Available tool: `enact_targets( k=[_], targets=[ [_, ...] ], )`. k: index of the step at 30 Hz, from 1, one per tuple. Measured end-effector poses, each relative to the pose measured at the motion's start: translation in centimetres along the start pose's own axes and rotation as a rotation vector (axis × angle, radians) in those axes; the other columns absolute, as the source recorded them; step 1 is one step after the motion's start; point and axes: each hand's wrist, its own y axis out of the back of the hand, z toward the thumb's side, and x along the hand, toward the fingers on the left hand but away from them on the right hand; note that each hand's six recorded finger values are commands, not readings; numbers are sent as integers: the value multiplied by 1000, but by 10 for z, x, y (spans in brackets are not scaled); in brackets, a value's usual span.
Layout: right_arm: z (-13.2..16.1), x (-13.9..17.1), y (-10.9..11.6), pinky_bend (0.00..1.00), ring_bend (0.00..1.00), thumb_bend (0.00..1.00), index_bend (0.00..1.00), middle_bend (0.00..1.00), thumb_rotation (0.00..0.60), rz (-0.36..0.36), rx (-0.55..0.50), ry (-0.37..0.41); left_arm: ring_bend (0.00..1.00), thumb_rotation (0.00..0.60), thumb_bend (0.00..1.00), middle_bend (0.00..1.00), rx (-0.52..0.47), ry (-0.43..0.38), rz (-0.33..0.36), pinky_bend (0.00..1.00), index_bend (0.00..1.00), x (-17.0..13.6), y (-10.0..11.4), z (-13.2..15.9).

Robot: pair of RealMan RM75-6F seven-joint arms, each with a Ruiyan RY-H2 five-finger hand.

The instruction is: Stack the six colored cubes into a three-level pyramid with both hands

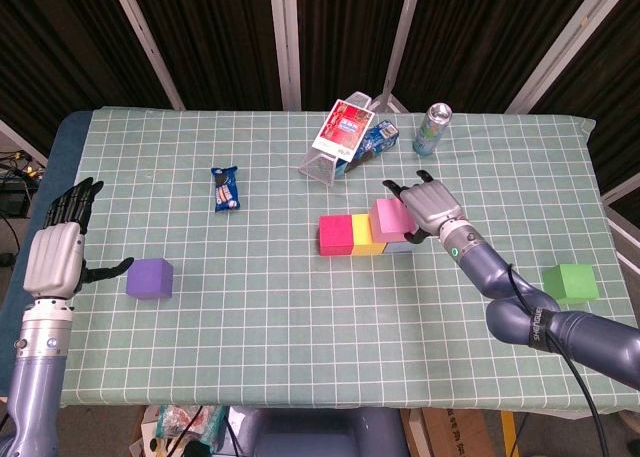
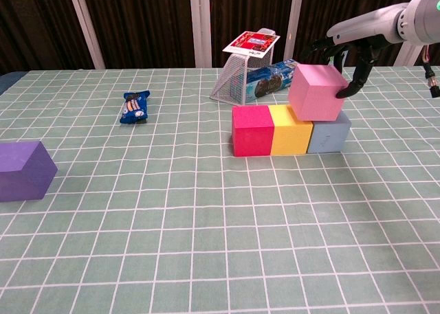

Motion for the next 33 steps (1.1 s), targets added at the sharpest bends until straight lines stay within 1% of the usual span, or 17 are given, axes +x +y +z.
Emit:
enact_targets(
  k=[8, 33],
  targets=[
    [4, -1, 0, 0, 330, 324, 0, 413, 600, -4, 7, 2, 0, 600, 117, 0, -4, -1, 1, 9, 0, 0, 1, 0],
    [3, -2, -6, 0, 330, 323, 0, 413, 600, 5, 26, -21, 0, 600, 117, 0, -5, 0, -1, 9, 0, 0, 1, -1]
  ],
)
